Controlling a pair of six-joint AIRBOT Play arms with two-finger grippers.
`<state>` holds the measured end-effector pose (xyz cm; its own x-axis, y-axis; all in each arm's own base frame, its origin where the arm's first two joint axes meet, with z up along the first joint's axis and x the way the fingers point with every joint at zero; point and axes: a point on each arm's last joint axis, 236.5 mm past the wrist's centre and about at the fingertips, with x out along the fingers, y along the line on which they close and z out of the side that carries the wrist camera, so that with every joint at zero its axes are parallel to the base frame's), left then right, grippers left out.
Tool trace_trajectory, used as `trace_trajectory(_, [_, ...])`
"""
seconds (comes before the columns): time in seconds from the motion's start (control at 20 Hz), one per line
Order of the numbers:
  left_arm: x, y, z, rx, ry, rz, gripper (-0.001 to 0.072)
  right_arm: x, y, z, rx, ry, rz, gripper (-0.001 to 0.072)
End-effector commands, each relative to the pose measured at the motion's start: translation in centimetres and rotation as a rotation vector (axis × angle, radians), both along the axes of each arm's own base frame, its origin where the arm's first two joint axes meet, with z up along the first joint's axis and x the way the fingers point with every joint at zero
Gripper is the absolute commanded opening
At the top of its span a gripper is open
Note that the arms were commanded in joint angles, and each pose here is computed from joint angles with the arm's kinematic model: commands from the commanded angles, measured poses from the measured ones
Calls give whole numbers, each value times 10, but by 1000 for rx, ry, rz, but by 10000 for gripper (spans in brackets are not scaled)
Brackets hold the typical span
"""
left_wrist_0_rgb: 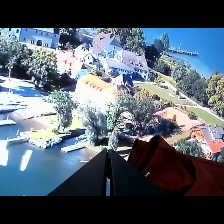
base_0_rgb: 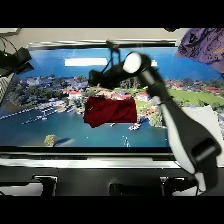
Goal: Fold the clothes and pants, and hang the long-sleeved shirts on hangers.
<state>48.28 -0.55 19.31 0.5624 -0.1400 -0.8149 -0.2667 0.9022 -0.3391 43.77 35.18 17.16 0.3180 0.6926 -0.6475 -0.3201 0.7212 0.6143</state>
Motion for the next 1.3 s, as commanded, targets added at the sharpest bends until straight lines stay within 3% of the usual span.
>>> trace_trajectory(0.0, [0, 0, -1, 0, 2, 1, 15, 7, -98, 54, -67, -104, -63, 620])
trace_trajectory(0.15, [0, 0, -1, 0, 2, 1, 15, 15, -210, 43, -152, -39, -135, 656])
trace_trajectory(0.4, [1, 1, 0, 1, -2, 2, 15, 18, -293, -50, 101, 196, -251, 652])
trace_trajectory(0.65, [1, 1, -1, 1, -2, 1, 15, -10, -260, -180, 183, 413, -258, 647])
trace_trajectory(0.75, [1, 1, -1, 1, -2, 1, 15, -14, -240, -212, 192, 464, -235, 588])
trace_trajectory(1.15, [1, 1, -1, 15, -5, -20, 15, -9, -188, -267, 164, 498, -205, 582])
trace_trajectory(1.25, [1, 1, -1, 15, -5, -20, 15, -6, -183, -268, 158, 484, -209, 523])
